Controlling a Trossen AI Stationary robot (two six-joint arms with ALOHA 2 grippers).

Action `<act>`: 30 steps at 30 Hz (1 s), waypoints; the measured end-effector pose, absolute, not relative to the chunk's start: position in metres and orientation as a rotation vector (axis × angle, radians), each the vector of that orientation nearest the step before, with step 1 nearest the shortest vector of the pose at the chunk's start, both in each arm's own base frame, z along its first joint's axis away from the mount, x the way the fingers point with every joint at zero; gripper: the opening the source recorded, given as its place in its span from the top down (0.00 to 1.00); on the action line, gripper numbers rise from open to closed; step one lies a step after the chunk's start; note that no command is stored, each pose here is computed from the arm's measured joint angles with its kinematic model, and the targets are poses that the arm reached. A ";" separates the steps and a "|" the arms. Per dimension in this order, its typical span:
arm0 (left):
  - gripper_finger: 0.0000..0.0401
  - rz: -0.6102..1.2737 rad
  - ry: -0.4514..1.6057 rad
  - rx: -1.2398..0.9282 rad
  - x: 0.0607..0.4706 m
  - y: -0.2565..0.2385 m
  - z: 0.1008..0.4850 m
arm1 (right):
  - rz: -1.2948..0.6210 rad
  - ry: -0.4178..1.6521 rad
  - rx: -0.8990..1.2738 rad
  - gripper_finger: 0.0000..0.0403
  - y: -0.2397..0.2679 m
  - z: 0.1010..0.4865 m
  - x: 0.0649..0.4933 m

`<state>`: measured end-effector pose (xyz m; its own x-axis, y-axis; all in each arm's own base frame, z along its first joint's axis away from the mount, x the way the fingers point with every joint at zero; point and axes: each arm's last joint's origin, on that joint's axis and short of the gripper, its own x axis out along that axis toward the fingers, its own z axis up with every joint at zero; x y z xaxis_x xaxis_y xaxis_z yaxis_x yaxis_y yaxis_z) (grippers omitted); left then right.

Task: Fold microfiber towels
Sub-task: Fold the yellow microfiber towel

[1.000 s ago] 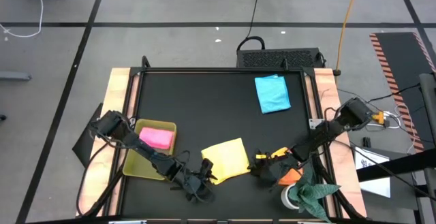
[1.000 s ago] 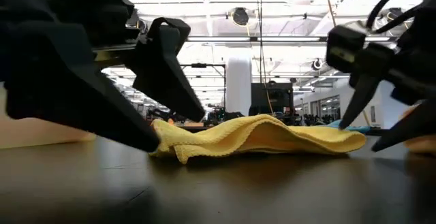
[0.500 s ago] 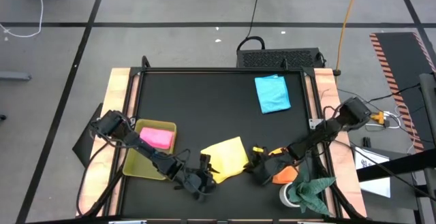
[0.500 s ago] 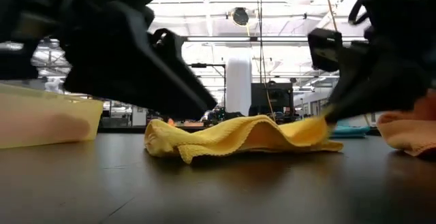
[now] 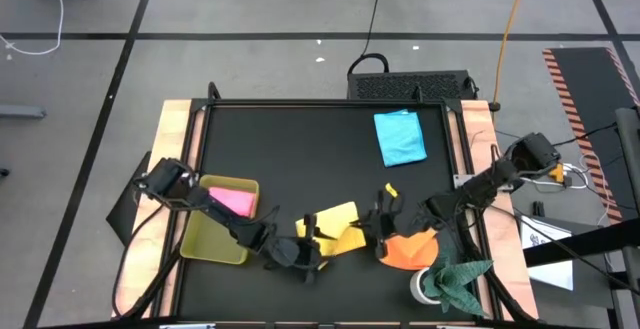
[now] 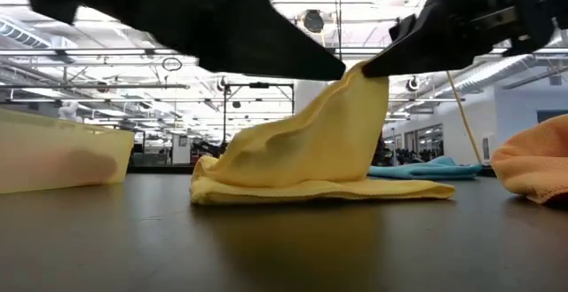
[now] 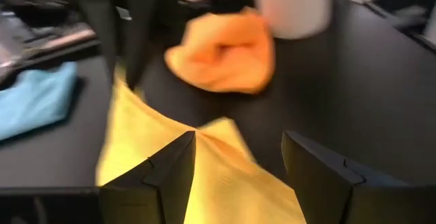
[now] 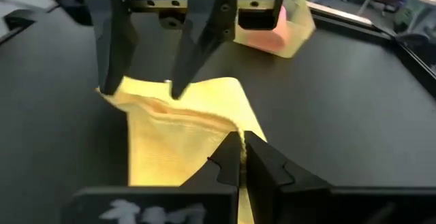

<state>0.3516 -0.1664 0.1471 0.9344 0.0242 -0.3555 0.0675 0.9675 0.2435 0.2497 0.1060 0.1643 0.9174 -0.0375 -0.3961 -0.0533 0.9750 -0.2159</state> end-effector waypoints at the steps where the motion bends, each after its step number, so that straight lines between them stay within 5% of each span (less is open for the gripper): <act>1: 0.45 0.001 0.357 0.251 0.354 -0.162 0.148 | -0.003 0.412 -0.216 0.99 0.103 0.164 0.251; 30: 0.46 0.162 0.247 0.036 0.377 -0.112 0.159 | -0.085 0.401 -0.085 1.00 0.089 0.165 0.257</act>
<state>0.3768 -0.1119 0.1592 0.9568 0.1636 -0.2403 -0.1549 0.9864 0.0550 0.2569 0.0888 0.1654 0.9174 -0.0989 -0.3855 0.0653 0.9929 -0.0992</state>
